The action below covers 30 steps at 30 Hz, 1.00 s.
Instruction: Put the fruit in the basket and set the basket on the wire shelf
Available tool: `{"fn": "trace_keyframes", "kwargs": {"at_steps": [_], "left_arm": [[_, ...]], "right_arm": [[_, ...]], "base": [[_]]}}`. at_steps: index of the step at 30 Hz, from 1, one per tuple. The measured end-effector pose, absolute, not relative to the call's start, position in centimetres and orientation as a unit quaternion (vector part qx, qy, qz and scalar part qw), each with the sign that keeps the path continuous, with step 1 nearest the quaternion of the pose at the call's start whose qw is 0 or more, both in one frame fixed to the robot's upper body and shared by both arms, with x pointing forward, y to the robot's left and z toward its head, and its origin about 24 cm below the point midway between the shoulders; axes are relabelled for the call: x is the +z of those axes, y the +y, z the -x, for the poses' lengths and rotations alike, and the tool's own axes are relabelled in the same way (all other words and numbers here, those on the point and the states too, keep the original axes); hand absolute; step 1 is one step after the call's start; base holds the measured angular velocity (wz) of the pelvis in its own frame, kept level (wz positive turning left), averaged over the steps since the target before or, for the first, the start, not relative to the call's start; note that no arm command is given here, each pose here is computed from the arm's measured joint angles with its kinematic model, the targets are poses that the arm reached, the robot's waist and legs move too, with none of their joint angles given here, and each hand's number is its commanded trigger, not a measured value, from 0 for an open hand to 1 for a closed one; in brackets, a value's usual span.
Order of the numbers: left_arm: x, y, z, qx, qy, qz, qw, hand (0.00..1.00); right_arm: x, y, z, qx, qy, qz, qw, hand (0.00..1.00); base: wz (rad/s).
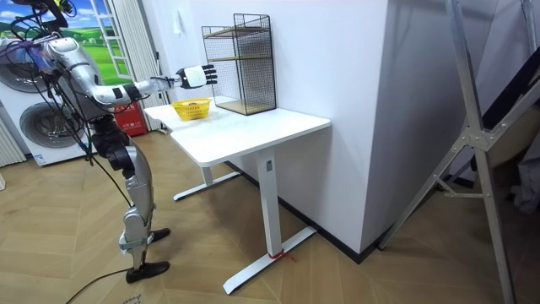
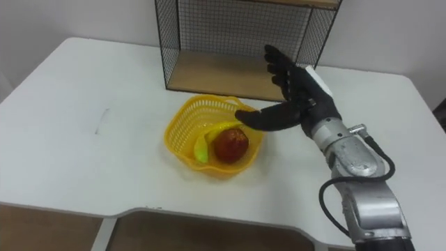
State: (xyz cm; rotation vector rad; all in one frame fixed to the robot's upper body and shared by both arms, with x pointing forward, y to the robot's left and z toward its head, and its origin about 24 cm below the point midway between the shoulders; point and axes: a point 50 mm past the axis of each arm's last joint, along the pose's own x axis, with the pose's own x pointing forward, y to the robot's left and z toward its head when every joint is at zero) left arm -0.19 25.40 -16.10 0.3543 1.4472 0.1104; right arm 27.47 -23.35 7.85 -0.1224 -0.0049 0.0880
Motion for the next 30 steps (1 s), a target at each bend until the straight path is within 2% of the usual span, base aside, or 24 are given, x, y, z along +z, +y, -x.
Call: {"fn": "trace_keyframes", "kwargs": {"at_steps": [6, 9, 13, 17, 20, 24, 30], "left_arm": [[-15.7, 26.8, 3.5, 0.223, 0.654, 0.002, 0.723, 0.0], [-15.4, 27.4, 3.9, 0.294, 0.629, 0.051, 0.717, 0.0], [-14.4, 29.8, 3.8, 0.438, 0.559, 0.116, 0.694, 0.0], [-12.7, 32.3, 2.4, 0.557, 0.464, 0.15, 0.672, 0.0], [-10.9, 34.2, 0.5, 0.607, 0.401, 0.136, 0.672, 0.0], [-6.6, 36.9, -3.7, 0.657, 0.28, 0.111, 0.691, 0.0], [0.4, 38.5, -7.3, 0.686, 0.111, 0.054, 0.717, 0.0]], "right_arm": [[8.0, -27.2, -25.0, -0.067, -0.021, -0.008, 0.997, 0.0], [7.4, -27.9, -24.0, -0.1, -0.01, -0.011, 0.995, 0.0], [7.3, -29.5, -22.8, -0.162, -0.008, -0.03, 0.986, 0.0], [7.7, -30.2, -22.0, -0.212, -0.017, -0.043, 0.976, 0.0], [7.7, -30.6, -21.8, -0.234, -0.018, -0.039, 0.971, 0.0], [7.0, -31.6, -20.3, -0.277, 0.002, -0.028, 0.961, 0.0], [6.7, -32.0, -19.6, -0.3, 0.009, -0.012, 0.954, 0.0]], "base": [[-0.05], [-0.01], [0.01], [0.01], [-0.01], [-0.01], [-0.01]]}}
